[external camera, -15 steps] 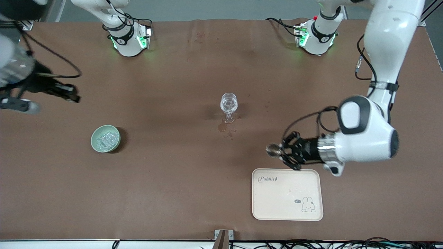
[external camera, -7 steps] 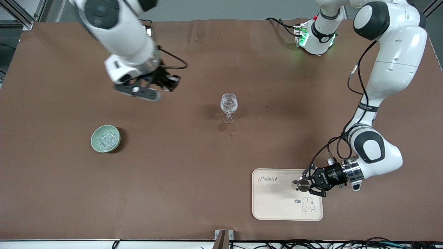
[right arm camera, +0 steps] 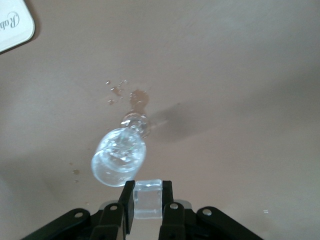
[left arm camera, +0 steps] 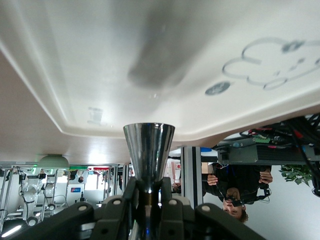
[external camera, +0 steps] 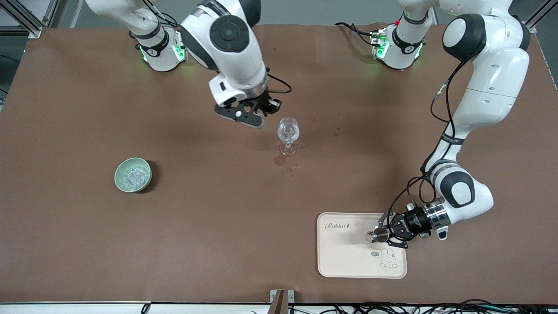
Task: Pour wine and add ice with both arms
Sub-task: 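Set the jigger down on the white tray with the left gripper, then drop the ice cube into the glass with the right gripper while the left gripper retracts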
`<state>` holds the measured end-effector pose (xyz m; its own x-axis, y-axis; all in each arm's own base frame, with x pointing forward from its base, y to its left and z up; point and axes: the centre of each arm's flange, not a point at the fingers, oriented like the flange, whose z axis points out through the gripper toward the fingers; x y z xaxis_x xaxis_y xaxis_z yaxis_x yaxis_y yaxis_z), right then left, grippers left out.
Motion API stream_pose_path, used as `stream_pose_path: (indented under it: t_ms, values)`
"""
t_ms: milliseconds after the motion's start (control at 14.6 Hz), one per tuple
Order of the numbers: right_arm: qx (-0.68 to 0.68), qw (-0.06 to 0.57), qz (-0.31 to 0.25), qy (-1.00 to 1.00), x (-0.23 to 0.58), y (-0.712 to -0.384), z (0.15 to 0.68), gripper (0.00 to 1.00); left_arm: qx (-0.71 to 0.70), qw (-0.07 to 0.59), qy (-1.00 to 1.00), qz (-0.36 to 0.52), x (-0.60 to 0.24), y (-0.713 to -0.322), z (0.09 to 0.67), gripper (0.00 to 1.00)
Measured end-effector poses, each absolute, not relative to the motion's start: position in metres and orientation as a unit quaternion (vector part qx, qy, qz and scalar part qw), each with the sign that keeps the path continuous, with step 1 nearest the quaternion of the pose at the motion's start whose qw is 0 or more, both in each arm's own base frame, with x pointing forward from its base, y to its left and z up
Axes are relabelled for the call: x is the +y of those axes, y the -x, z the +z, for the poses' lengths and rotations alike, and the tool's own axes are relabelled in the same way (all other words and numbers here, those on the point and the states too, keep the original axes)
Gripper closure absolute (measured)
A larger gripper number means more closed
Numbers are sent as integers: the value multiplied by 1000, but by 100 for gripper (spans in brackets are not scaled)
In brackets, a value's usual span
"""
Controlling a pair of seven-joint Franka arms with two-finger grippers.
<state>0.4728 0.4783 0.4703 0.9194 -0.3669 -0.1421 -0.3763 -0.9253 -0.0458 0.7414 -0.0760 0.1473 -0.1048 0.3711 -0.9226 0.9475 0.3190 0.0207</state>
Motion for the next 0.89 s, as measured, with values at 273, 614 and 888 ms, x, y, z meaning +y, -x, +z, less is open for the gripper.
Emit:
stream_pose_path:
  t_ms: [273, 614, 888]
  values:
    - [206, 45, 67, 975, 505, -466, 441, 74, 679, 453, -482, -318, -64, -739, 133, 78]
    - [204, 44, 62, 976, 520, -463, 419, 74, 685, 450, -477, -319, -57, -736, 122, 78]
    - [196, 43, 57, 978, 529, -462, 402, 74, 684, 452, -477, -318, -56, -738, 125, 50]
